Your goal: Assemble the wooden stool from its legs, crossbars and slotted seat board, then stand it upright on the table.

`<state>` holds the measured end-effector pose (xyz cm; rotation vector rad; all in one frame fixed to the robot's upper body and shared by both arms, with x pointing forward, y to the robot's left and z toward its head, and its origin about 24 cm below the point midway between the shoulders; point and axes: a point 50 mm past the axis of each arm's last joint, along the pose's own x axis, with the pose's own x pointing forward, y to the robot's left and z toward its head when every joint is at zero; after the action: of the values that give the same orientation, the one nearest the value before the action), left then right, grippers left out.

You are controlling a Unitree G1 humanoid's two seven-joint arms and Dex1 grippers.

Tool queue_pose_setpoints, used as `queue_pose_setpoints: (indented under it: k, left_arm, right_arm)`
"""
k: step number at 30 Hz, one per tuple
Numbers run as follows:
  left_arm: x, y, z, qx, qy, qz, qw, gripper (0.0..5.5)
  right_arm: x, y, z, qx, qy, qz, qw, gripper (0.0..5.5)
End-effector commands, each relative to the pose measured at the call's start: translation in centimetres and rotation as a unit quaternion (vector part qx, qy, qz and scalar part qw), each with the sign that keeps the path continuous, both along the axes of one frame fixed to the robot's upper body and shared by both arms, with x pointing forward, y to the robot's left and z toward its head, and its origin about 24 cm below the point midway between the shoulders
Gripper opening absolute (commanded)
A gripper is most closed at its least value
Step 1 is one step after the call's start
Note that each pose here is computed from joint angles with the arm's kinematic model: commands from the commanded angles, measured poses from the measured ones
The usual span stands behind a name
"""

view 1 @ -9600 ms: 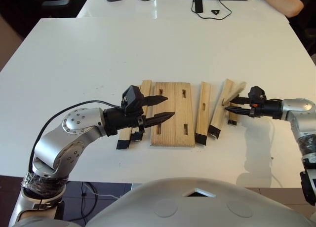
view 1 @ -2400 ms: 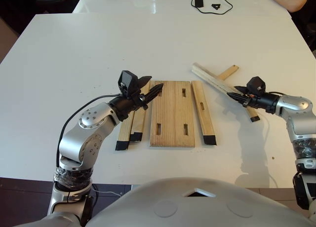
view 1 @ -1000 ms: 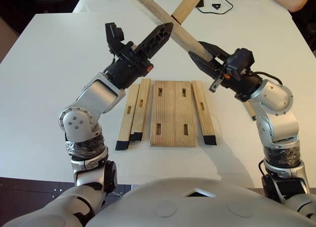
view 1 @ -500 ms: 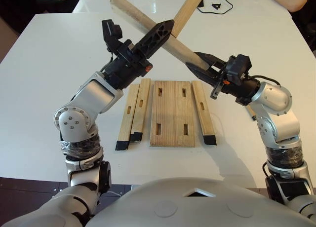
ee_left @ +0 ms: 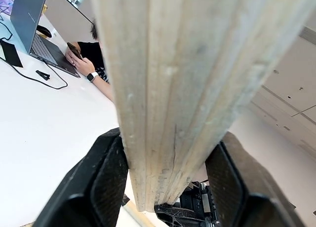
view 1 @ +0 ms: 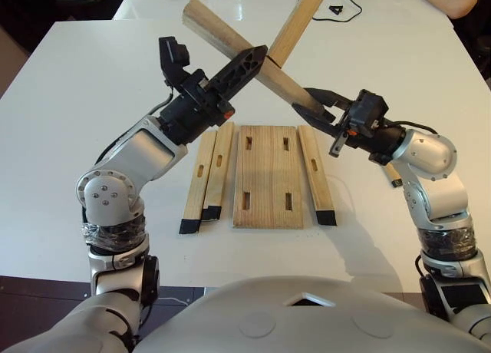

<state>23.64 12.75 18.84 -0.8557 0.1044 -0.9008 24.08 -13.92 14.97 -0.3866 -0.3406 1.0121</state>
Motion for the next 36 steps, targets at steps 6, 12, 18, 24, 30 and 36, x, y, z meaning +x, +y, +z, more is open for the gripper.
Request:
queue_pose_setpoints:
  k: [6, 12, 18, 24, 30, 36]
  left_arm:
    - [-0.5, -0.3, -0.5, 0.026, -0.010, -0.019, 0.999, 2.10]
    - [0.6, 1.4, -0.8, 0.078, -0.029, 0.028, 0.996, 2.04]
    - [1.9, 3.7, -0.8, 0.163, -0.075, 0.066, 0.981, 2.04]
    - [-1.2, 6.6, -1.0, 0.273, -0.141, -0.021, 0.951, 2.04]
    - [-4.9, 7.1, -0.3, 0.327, -0.206, -0.176, 0.906, 2.04]
    - [-5.9, 6.4, -1.2, 0.348, -0.237, -0.218, 0.881, 2.04]
  right_arm:
    - [-0.1, -0.1, -0.4, -0.042, -0.017, -0.010, 0.999, 2.04]
    - [-0.6, -1.0, 0.0, 0.018, 0.057, 0.012, 0.998, 2.04]
    - [-1.6, -1.3, 0.6, 0.071, 0.132, 0.037, 0.988, 2.04]
    - [-0.8, -5.1, 1.4, 0.125, 0.161, -0.027, 0.979, 2.04]
    - [0.2, -9.0, 1.3, 0.147, 0.166, -0.109, 0.969, 2.04]
    - [0.5, -8.1, 0.3, 0.129, 0.183, -0.095, 0.970, 2.04]
